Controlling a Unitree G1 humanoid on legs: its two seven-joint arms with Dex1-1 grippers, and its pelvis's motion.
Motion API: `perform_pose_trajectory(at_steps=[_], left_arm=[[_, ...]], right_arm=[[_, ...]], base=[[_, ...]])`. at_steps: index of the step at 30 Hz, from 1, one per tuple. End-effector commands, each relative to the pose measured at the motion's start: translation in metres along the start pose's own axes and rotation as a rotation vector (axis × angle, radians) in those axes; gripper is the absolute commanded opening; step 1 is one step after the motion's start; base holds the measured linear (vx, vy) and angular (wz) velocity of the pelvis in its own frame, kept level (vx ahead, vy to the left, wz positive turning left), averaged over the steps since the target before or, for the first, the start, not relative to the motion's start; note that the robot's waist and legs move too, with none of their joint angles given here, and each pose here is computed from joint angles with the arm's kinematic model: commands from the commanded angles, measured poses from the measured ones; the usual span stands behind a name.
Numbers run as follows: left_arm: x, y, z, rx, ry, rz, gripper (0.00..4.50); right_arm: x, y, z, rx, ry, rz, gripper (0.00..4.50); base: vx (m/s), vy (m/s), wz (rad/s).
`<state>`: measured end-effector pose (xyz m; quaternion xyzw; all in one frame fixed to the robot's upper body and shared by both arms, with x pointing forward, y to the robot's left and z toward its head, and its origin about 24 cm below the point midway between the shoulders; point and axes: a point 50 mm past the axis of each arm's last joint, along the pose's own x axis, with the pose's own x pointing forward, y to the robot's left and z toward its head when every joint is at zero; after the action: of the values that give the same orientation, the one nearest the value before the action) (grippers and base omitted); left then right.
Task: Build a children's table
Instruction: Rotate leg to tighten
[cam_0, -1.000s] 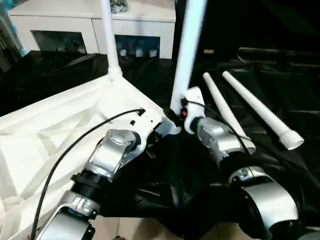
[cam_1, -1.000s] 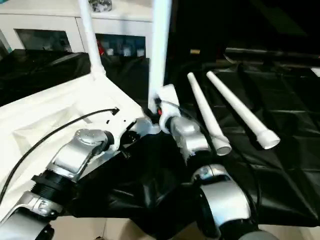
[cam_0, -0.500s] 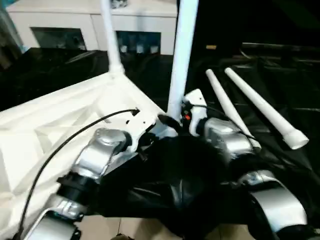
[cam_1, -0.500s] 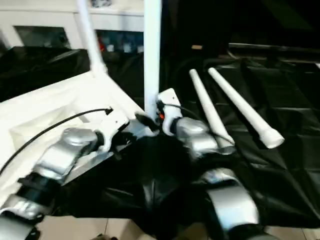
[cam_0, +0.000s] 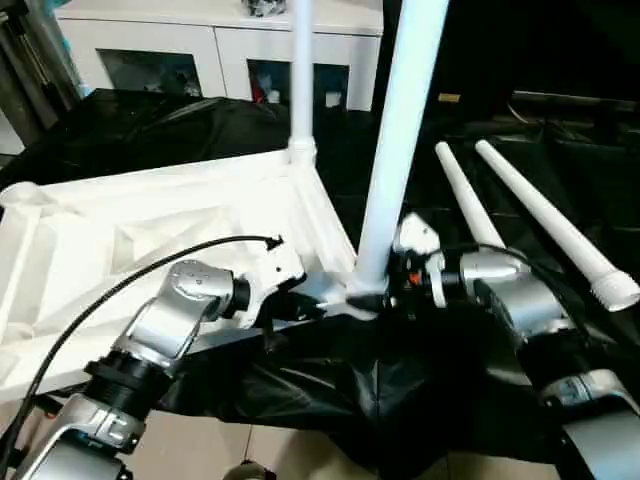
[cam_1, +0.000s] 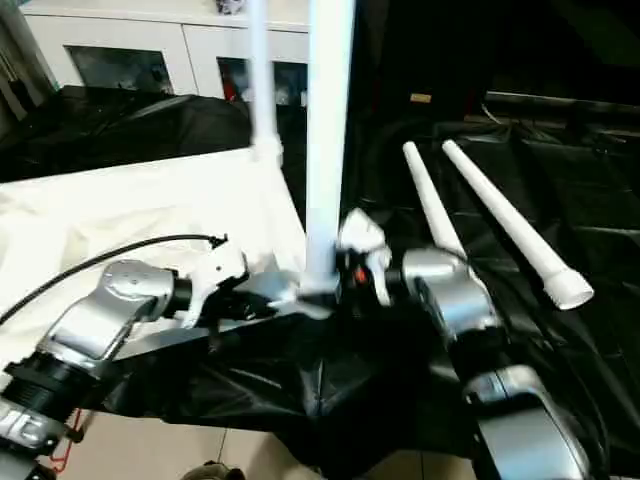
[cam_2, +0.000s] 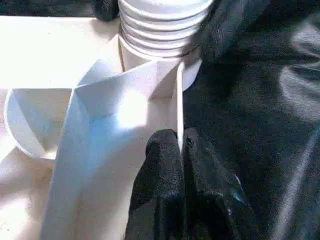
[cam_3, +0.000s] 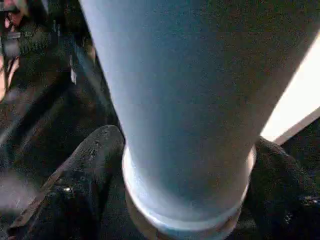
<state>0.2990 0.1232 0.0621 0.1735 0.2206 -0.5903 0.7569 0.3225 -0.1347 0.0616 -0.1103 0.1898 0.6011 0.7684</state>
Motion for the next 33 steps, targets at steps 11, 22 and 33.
perform_pose_trajectory(at_steps=[11,22,33], left_arm=[[0.005,-0.007,0.022,0.092,-0.105,-0.103,0.0],[0.011,0.001,0.016,0.019,-0.086,0.004,0.0],[0.042,0.021,0.028,-0.093,-0.078,0.296,0.0]], right_arm=[[0.008,0.012,-0.003,0.005,0.048,0.068,3.04],[0.021,0.007,-0.01,0.094,-0.019,-0.112,2.78],[0.053,-0.019,-0.014,0.329,-0.059,-0.642,2.76]], base=[[0.0,0.0,0.0],[0.0,0.0,0.0],[0.0,0.0,0.0]])
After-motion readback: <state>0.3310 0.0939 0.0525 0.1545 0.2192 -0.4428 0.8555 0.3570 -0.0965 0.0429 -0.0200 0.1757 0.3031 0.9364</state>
